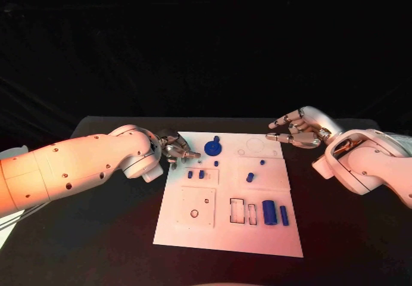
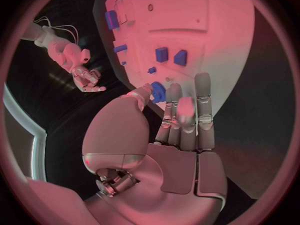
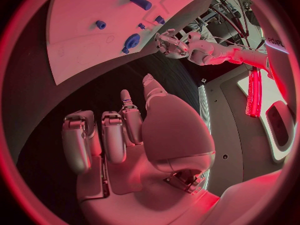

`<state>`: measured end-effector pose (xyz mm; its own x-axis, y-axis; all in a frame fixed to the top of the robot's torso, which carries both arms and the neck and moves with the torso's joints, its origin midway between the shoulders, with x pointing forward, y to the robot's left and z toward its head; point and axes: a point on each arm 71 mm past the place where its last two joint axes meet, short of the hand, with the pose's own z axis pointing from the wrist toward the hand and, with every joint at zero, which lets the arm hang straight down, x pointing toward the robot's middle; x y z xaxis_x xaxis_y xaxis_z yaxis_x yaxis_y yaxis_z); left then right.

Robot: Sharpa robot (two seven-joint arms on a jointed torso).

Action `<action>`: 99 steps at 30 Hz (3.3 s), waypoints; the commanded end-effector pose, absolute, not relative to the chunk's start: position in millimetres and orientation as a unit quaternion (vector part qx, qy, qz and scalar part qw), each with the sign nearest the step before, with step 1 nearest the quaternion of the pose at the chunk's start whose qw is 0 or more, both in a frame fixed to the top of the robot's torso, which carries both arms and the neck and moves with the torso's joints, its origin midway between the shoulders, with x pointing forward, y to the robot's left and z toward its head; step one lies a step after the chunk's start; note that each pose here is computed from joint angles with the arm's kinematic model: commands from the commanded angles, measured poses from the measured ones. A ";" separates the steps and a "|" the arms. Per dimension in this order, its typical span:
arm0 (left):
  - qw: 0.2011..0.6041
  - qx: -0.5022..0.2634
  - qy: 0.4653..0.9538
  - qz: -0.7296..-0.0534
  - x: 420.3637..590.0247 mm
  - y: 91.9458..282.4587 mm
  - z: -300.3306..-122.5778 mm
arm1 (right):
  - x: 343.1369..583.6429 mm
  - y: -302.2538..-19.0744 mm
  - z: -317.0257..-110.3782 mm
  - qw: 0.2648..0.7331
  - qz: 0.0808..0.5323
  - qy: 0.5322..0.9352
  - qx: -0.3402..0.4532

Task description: Assemble the parts on the task board

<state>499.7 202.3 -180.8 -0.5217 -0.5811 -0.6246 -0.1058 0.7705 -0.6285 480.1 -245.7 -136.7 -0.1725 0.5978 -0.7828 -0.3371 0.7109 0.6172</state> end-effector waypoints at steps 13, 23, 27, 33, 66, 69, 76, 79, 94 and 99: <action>0.590 -0.003 0.725 -0.355 491.4 157.9 -171.6 | 479.7 -243.5 -139.3 0.631 0.370 0.675 0.092; 0.606 0.053 0.732 -0.308 496.8 139.0 -183.7 | 479.6 -243.0 -140.3 0.631 0.371 0.675 0.092; 0.608 0.053 0.732 -0.302 498.0 134.6 -184.6 | 479.6 -243.0 -140.5 0.631 0.371 0.675 0.092; 0.594 0.061 0.746 -0.294 498.0 128.5 -188.0 | 479.5 -242.7 -140.6 0.631 0.371 0.675 0.092; 0.564 0.078 0.780 -0.261 505.8 115.4 -203.4 | 479.7 -240.7 -141.0 0.629 0.374 0.676 0.090; 0.561 0.080 0.782 -0.260 505.5 114.7 -204.1 | 479.7 -240.6 -141.0 0.629 0.374 0.676 0.090; 0.557 0.084 0.784 -0.262 505.2 112.5 -205.4 | 479.6 -240.2 -141.0 0.629 0.374 0.676 0.089; 0.554 0.086 0.785 -0.263 504.6 111.1 -206.3 | 479.6 -240.0 -140.9 0.629 0.375 0.676 0.089; 0.561 0.074 0.782 -0.261 505.9 113.6 -207.1 | 479.1 -239.4 -140.8 0.628 0.376 0.676 0.089; 0.569 0.068 0.773 -0.271 503.7 114.2 -202.9 | 479.3 -239.5 -140.9 0.628 0.376 0.676 0.088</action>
